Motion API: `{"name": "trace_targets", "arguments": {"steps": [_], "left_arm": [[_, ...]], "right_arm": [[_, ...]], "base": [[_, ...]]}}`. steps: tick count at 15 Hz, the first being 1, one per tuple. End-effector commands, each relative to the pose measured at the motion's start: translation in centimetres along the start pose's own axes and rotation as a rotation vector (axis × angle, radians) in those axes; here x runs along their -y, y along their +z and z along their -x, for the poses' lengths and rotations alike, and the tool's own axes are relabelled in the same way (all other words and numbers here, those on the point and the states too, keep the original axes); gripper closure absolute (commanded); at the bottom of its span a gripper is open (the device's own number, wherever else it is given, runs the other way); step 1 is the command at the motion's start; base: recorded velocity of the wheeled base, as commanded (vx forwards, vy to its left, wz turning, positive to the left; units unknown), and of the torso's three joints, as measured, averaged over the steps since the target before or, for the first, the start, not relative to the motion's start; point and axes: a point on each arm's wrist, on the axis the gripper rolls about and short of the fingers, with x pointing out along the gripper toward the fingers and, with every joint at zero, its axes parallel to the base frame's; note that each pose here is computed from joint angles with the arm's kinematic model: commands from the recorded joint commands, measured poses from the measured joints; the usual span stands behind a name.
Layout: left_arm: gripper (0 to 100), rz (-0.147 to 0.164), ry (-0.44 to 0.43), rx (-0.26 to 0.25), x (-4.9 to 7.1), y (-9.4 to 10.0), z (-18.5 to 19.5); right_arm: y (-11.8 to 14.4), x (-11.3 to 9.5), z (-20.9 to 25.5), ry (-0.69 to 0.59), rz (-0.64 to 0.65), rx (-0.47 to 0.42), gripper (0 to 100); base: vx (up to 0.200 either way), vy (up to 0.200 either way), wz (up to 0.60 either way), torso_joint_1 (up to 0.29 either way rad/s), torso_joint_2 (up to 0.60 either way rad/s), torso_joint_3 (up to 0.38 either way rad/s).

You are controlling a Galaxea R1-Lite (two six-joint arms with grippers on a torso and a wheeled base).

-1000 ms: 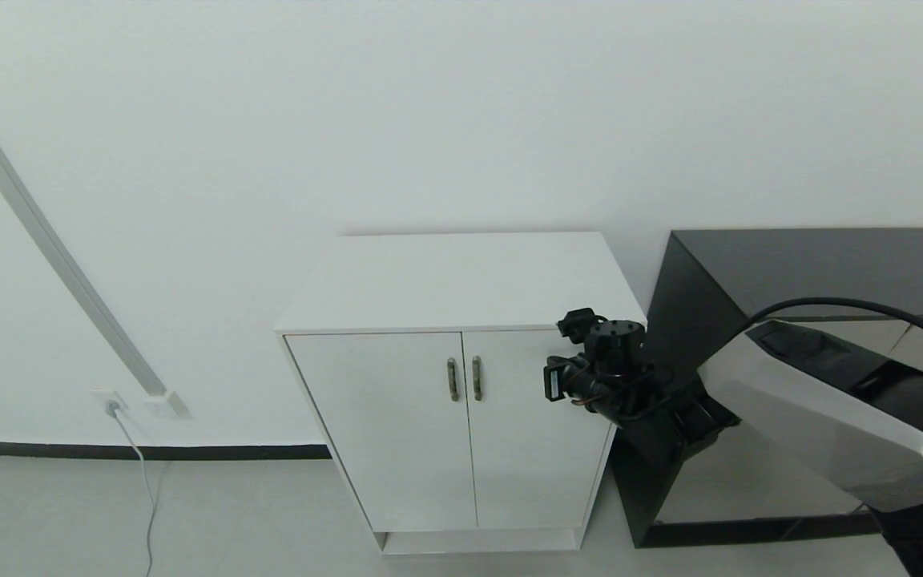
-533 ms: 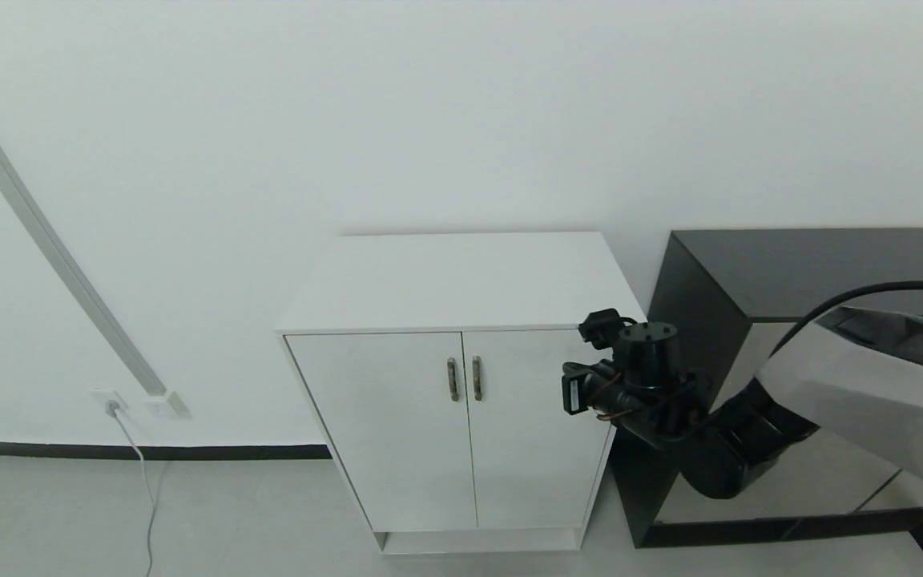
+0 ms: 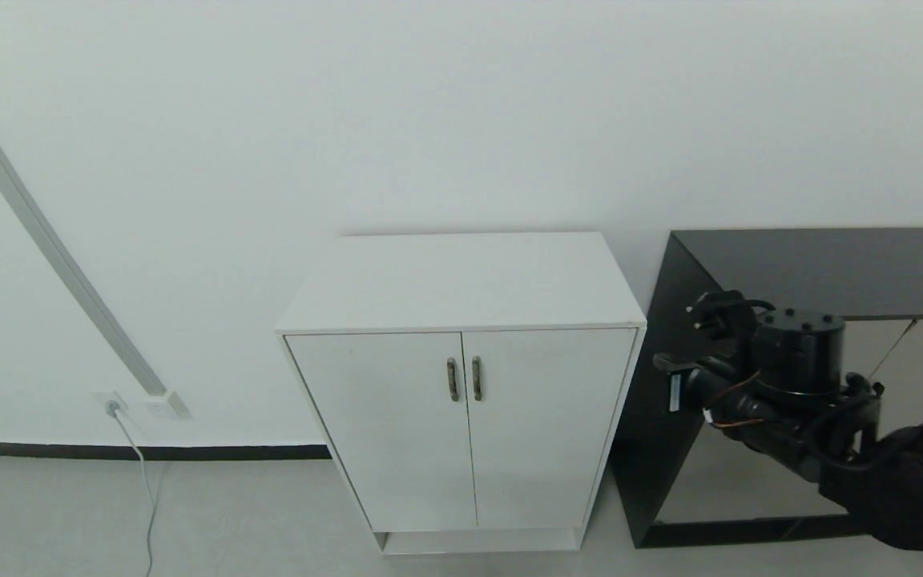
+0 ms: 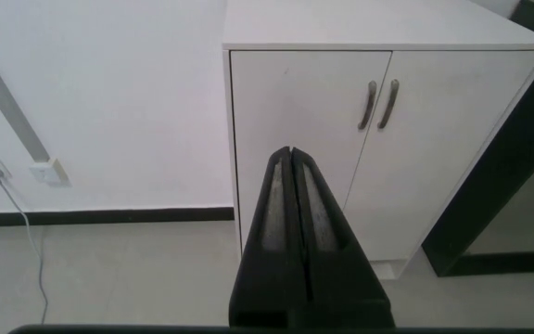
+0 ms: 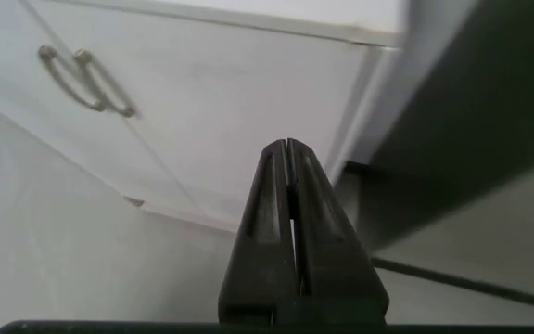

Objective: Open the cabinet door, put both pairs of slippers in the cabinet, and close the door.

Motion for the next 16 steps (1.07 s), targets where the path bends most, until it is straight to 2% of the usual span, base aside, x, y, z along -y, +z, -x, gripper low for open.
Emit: {"name": "trace_targets", "arguments": {"steps": [1, 4, 7, 12, 16], "left_arm": [[100, 0.0, 0.001, -0.001, 0.0, 0.0, 0.0], [100, 0.0, 0.001, -0.001, 0.0, 0.0, 0.0], [100, 0.0, 0.001, -0.001, 0.0, 0.0, 0.0], [100, 0.0, 0.002, -0.001, 0.0, 0.0, 0.0], [100, 0.0, 0.002, -0.002, 0.0, 0.0, 0.0]], "right_arm": [[1.8, 2.9, 4.8, -0.079, -0.007, 0.071, 100], [2.5, 5.4, 7.7, -0.171, -0.008, 0.107, 100], [2.5, 7.7, 12.8, -0.277, -0.017, 0.106, 100], [2.3, 7.9, 20.0, -0.325, -0.027, 0.106, 100], [0.5, 7.2, 25.8, -0.322, -0.026, 0.09, 100]], "base": [[0.0, 0.0, 0.0, 0.0, 0.0, 0.0], [0.0, 0.0, 0.0, 0.0, 0.0, 0.0], [0.0, 0.0, 0.0, 0.0, 0.0, 0.0], [0.0, 0.0, 0.0, 0.0, 0.0, 0.0], [0.0, 0.0, 0.0, 0.0, 0.0, 0.0]]}}
